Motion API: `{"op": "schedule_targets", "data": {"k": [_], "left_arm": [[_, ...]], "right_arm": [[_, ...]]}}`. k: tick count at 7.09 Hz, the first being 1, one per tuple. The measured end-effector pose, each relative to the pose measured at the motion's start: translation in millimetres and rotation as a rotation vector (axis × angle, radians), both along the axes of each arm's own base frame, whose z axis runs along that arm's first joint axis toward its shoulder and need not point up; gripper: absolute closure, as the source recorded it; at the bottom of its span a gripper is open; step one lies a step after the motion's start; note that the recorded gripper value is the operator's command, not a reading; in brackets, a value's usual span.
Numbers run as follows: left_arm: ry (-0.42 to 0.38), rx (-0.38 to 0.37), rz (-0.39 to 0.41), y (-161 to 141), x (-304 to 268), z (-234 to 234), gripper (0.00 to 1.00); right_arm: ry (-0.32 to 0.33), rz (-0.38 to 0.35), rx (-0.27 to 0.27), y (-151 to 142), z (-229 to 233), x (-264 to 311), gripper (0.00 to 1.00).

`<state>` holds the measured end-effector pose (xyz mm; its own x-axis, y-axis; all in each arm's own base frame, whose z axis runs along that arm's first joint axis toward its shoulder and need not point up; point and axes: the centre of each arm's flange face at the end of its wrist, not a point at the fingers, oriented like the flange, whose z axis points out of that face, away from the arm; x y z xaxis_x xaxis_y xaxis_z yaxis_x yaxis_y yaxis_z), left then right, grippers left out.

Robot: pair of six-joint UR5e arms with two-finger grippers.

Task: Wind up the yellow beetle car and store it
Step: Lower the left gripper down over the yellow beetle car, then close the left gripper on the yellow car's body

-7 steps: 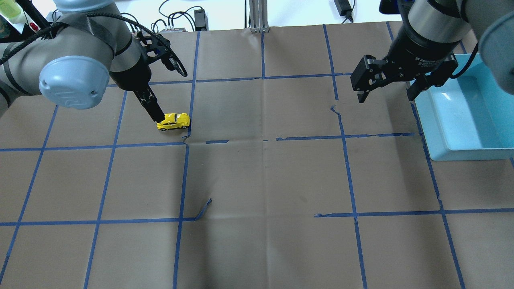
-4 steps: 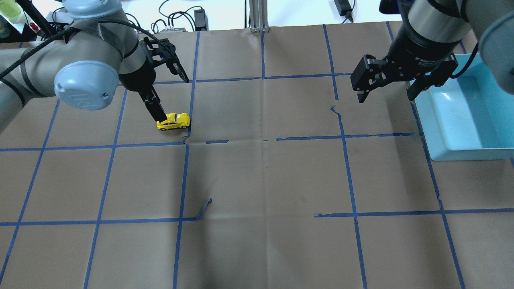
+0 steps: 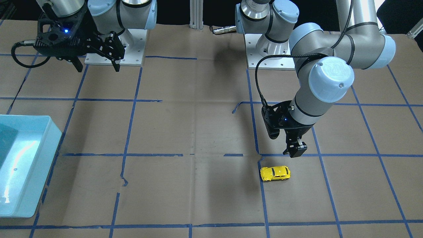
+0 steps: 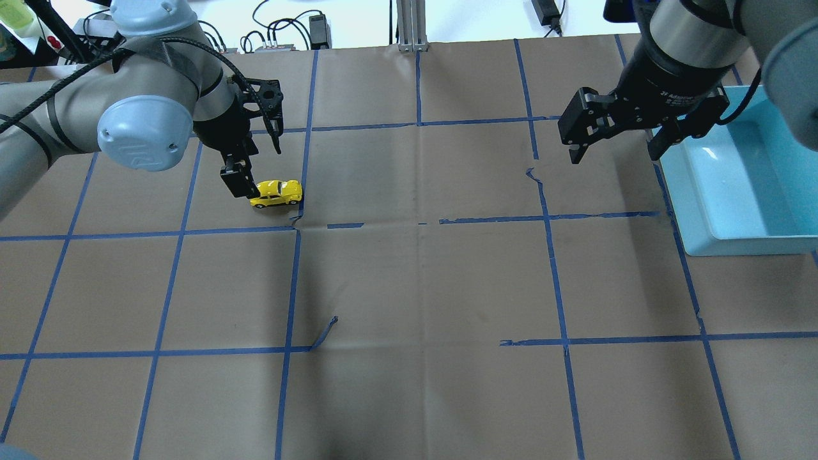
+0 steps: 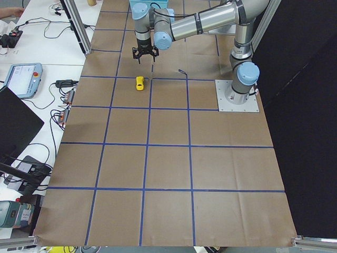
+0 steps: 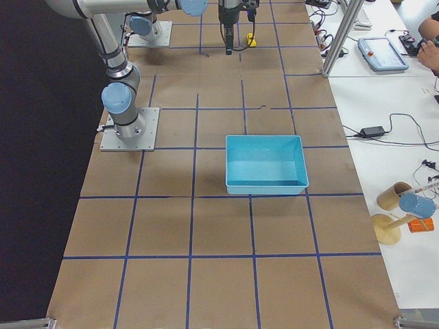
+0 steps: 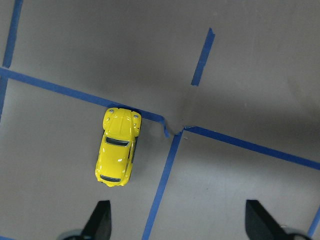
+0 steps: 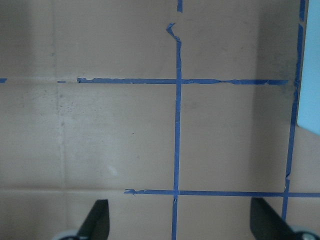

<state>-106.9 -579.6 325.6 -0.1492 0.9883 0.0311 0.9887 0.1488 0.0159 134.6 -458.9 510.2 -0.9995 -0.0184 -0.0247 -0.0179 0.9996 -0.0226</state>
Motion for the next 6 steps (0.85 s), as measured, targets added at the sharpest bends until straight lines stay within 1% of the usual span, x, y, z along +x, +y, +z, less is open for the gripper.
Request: {"op": "schedule_targets", "data": {"k": [2, 3, 6], "left_arm": [[0.038, -0.035, -0.026, -15, -2, -27, 0.02], [0.045, -0.036, -0.030, -20, -2, -40, 0.02], [0.039, -0.010, -0.033, -27, -1, -71, 0.02]], "right_arm": [[-0.001, 0.000, 0.000, 0, 0, 0, 0.00], [-0.001, 0.000, 0.000, 0, 0, 0, 0.00], [-0.001, 0.000, 0.000, 0, 0, 0, 0.00]]}}
